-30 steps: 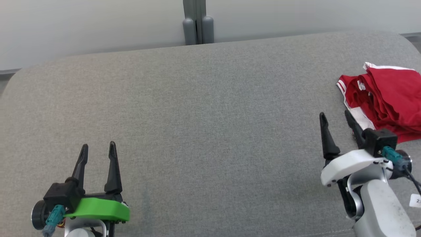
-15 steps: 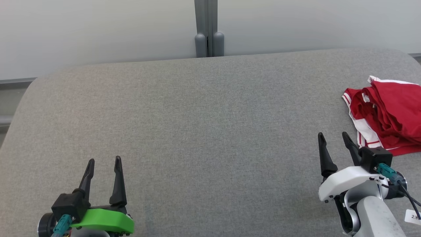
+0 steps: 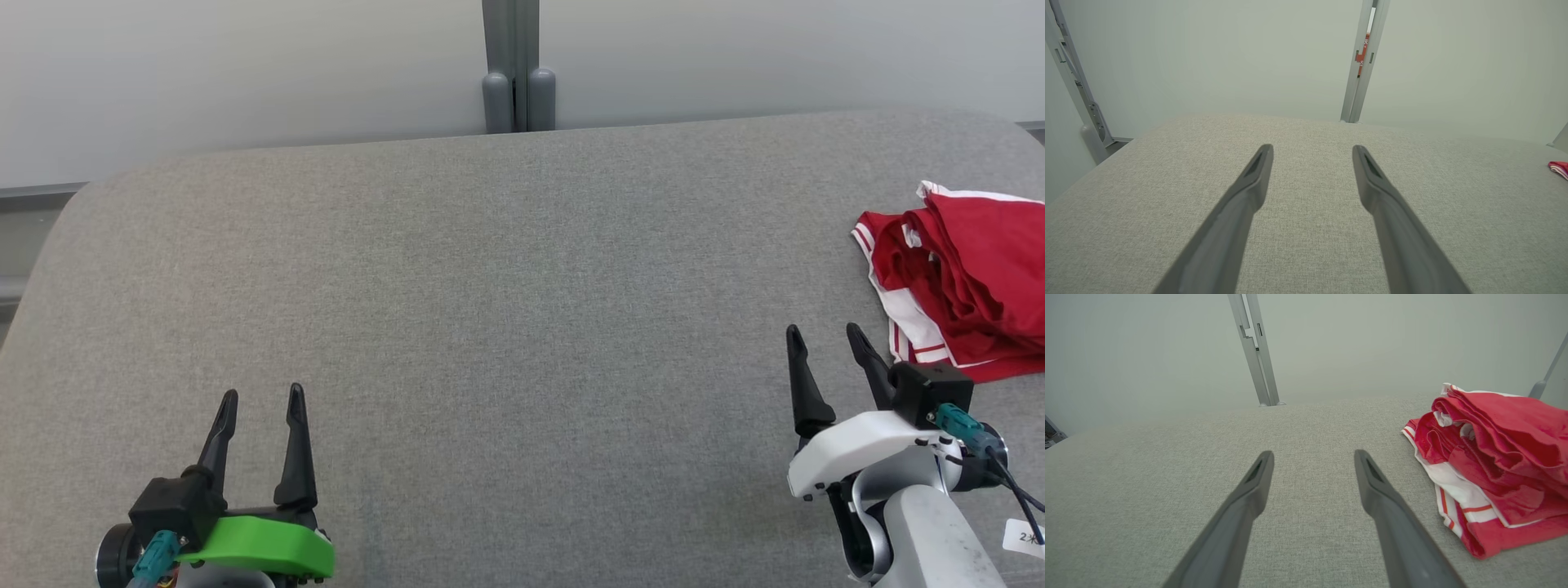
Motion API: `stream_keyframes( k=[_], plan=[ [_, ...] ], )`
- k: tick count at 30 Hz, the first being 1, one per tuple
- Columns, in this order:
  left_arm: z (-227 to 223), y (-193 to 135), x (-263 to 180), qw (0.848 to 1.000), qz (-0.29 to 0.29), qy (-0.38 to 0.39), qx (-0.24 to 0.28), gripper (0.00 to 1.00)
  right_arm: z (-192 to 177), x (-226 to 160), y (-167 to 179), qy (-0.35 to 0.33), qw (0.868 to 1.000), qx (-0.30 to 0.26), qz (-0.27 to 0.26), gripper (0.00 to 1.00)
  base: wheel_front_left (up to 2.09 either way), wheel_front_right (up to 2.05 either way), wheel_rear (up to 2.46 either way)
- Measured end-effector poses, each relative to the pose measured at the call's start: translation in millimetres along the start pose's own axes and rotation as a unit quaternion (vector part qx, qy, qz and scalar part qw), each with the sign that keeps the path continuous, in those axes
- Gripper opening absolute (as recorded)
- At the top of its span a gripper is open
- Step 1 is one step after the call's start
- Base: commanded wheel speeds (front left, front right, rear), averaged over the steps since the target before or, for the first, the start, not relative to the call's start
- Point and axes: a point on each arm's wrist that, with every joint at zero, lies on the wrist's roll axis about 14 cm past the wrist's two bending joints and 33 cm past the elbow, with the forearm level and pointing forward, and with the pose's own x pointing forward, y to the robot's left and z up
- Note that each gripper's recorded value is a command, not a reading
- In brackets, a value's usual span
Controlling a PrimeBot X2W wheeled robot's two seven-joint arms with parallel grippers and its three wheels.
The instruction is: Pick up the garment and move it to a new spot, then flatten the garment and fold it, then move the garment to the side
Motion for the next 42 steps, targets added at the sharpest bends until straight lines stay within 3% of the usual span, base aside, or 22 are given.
stream_keyframes(
  k=[2, 3, 10, 26, 42],
  plan=[
    [0.0, 0.4, 0.0, 1.000, 0.001, 0.000, -0.001, 1.00, -0.8, 0.4, 0.9, 0.001, 1.000, 0.000, 0.001, 1.00, 0.00, 0.00, 0.00],
    [0.2, -0.2, 0.1, 1.000, -0.001, 0.000, -0.002, 0.00, -1.2, 0.6, 1.3, 0.002, 1.000, 0.000, 0.002, 0.00, 0.00, 0.00, 0.00],
    [-24.4, 3.0, -8.5, 0.999, 0.010, 0.040, -0.016, 0.00, -40.0, -16.7, -1.5, 0.062, 0.998, 0.018, -0.010, 0.00, 0.00, 0.00, 0.00],
    [-27.7, 16.2, -8.8, 0.986, 0.052, 0.054, -0.150, 0.00, -30.9, -16.4, -10.3, 0.047, 0.985, 0.163, -0.041, 0.00, 0.00, 0.00, 0.00],
    [-25.2, 23.0, -5.1, 0.960, 0.073, 0.053, -0.265, 0.00, -23.6, -17.8, -16.4, 0.033, 0.957, 0.284, -0.056, 0.00, 0.00, 0.00, 0.00]
  ],
)
